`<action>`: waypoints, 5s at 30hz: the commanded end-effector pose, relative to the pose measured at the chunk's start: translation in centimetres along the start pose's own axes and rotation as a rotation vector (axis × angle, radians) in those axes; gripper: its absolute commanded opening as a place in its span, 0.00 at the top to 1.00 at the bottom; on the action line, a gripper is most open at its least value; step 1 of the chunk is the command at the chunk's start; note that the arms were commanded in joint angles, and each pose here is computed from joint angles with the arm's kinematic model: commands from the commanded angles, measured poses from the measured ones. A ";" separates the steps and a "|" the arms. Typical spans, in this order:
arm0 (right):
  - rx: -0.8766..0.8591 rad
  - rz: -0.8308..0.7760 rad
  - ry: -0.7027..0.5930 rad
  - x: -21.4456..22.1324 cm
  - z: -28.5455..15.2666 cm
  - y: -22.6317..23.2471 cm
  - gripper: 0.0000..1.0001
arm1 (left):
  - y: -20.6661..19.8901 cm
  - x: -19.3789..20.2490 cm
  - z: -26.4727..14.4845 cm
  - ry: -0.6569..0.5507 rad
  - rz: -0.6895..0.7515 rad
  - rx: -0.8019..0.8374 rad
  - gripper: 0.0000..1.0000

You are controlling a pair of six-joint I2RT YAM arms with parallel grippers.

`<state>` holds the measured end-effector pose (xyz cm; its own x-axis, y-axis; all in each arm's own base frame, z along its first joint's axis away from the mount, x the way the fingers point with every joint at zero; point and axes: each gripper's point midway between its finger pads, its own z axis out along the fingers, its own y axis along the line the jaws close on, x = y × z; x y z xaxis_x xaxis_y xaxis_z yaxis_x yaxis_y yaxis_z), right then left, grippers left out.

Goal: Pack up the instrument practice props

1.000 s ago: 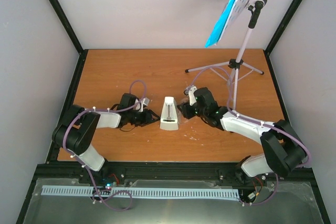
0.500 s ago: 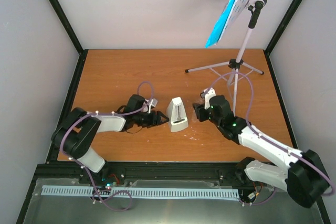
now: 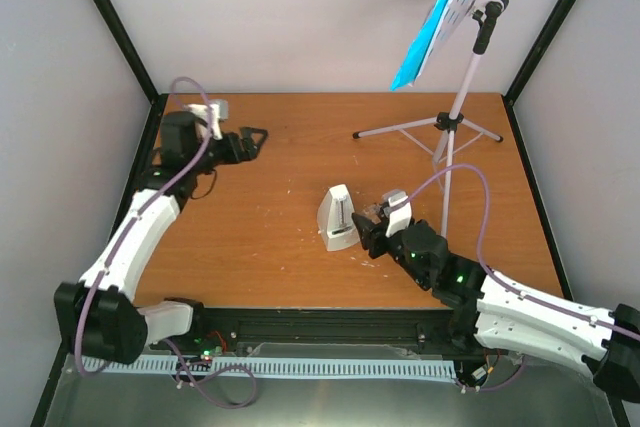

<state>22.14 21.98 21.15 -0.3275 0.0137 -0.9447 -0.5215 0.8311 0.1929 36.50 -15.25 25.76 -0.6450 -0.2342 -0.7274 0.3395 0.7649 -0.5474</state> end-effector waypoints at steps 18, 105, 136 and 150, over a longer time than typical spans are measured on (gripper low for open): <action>0.129 0.021 -0.153 0.2 4.1 3.4 0.56 | 5.0 -4.2 -7.2 -0.266 0.271 -0.372 0.00; 0.025 -0.078 -0.081 -0.1 0.2 -4.3 0.00 | -4.4 -0.7 -4.6 -0.148 0.387 0.188 0.01; 0.119 0.175 -0.105 -4.0 -2.7 -12.9 0.00 | -14.9 15.6 6.6 0.341 0.790 0.417 0.32; 0.147 0.163 -0.116 -4.1 -3.1 -13.3 0.00 | -13.8 15.3 6.9 0.340 0.782 0.340 0.58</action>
<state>28.03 9.64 23.15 -0.3187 0.2069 -0.9250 -0.3599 0.8764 0.3201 26.31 -33.90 18.59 -0.2959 0.5142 -0.8050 0.9267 0.3589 -0.1114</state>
